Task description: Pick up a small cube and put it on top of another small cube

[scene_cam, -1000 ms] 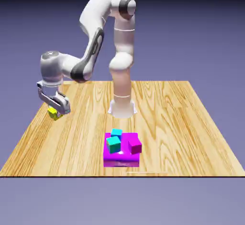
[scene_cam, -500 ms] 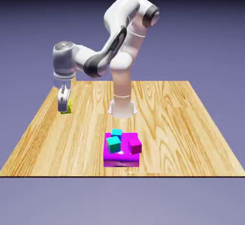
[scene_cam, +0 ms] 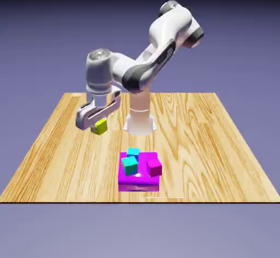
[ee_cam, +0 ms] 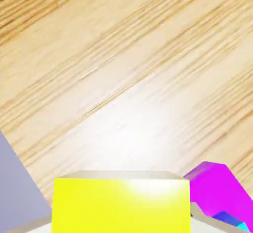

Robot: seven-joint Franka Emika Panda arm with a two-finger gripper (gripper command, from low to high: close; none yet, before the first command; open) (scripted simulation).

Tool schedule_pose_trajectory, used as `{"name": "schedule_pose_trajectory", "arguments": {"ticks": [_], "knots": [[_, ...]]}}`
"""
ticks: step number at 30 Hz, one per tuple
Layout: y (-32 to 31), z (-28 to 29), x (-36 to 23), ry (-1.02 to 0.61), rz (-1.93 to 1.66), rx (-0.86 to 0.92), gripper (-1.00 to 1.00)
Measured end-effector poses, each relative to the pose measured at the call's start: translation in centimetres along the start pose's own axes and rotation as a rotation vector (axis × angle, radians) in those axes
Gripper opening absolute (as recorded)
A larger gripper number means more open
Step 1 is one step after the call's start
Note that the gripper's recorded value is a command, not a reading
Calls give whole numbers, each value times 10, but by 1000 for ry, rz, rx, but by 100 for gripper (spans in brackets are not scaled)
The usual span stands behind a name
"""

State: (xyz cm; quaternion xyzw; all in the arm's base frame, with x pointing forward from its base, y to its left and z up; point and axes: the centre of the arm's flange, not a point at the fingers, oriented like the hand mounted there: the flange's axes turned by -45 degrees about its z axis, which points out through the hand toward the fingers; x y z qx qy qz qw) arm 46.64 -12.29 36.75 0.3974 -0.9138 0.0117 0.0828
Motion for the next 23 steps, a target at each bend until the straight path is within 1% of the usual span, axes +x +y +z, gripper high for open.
{"name": "schedule_pose_trajectory", "arguments": {"ticks": [13, 15, 19, 20, 22, 23], "knots": [[38, 33, -89, 10, 545, -51, -100], [39, 34, -91, 11, 556, -52, -100], [39, 94, -94, 11, 556, -52, -100], [40, 104, -95, 11, 556, -51, 100], [41, 104, -95, 10, 556, -53, 100], [39, 89, -94, 9, 556, -54, 100]]}}
